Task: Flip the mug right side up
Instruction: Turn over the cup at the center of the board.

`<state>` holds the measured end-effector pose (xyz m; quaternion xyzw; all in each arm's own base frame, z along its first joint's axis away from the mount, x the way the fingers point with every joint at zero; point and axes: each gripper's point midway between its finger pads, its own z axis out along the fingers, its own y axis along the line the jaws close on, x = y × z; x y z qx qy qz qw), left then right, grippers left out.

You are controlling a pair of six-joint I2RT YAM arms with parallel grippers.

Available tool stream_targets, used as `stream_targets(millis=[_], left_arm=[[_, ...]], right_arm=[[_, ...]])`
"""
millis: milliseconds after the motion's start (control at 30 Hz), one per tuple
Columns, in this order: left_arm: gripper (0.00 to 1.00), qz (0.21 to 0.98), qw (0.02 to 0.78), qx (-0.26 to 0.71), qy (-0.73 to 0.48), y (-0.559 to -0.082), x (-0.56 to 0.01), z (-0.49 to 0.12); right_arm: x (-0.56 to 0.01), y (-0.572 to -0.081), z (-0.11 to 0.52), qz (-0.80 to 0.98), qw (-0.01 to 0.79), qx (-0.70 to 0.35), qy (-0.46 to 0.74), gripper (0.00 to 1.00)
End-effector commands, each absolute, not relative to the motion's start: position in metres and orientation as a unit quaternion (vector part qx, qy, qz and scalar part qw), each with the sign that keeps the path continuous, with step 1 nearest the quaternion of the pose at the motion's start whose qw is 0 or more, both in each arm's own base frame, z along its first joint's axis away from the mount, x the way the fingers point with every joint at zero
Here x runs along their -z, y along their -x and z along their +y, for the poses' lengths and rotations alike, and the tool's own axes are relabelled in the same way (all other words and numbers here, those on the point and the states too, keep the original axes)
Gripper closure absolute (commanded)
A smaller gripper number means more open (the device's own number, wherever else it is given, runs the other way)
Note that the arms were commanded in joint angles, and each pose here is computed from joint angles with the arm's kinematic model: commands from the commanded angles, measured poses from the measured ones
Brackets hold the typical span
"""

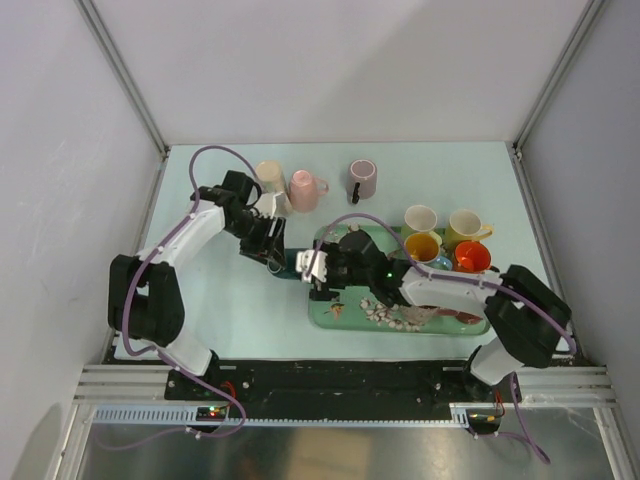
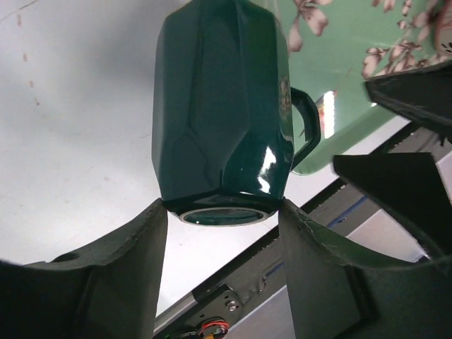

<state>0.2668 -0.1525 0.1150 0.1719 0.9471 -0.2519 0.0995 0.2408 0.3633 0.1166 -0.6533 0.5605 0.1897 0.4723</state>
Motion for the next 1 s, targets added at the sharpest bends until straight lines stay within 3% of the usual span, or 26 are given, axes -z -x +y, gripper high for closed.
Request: stream_targets(millis=[0, 267, 700, 900, 967], left_arm=[[0.74, 0.925, 0.117, 0.318, -0.170, -0.267, -0.147, -0.173], [0.75, 0.920, 0.130, 0.326, -0.174, -0.265, -0.156, -0.175], [0.78, 0.919, 0.127, 0.331, -0.172, -0.263, -0.156, -0.174], [0.78, 0.921, 0.129, 0.327, -0.169, -0.263, -0.155, -0.171], [0.78, 0.921, 0.130, 0.327, -0.167, -0.264, -0.155, -0.170]], right_arm=[[-0.158, -0.275, 0.402, 0.545, 0.545, -0.188, 0.609, 0.16], [-0.138, -0.290, 0.419, 0.551, 0.534, -0.172, 0.617, 0.36], [-0.116, -0.279, 0.411, 0.574, 0.493, -0.178, 0.629, 0.40], [-0.098, -0.295, 0.405, 0.585, 0.488, -0.169, 0.625, 0.47], [-0.090, -0.299, 0.403, 0.588, 0.482, -0.168, 0.627, 0.53]])
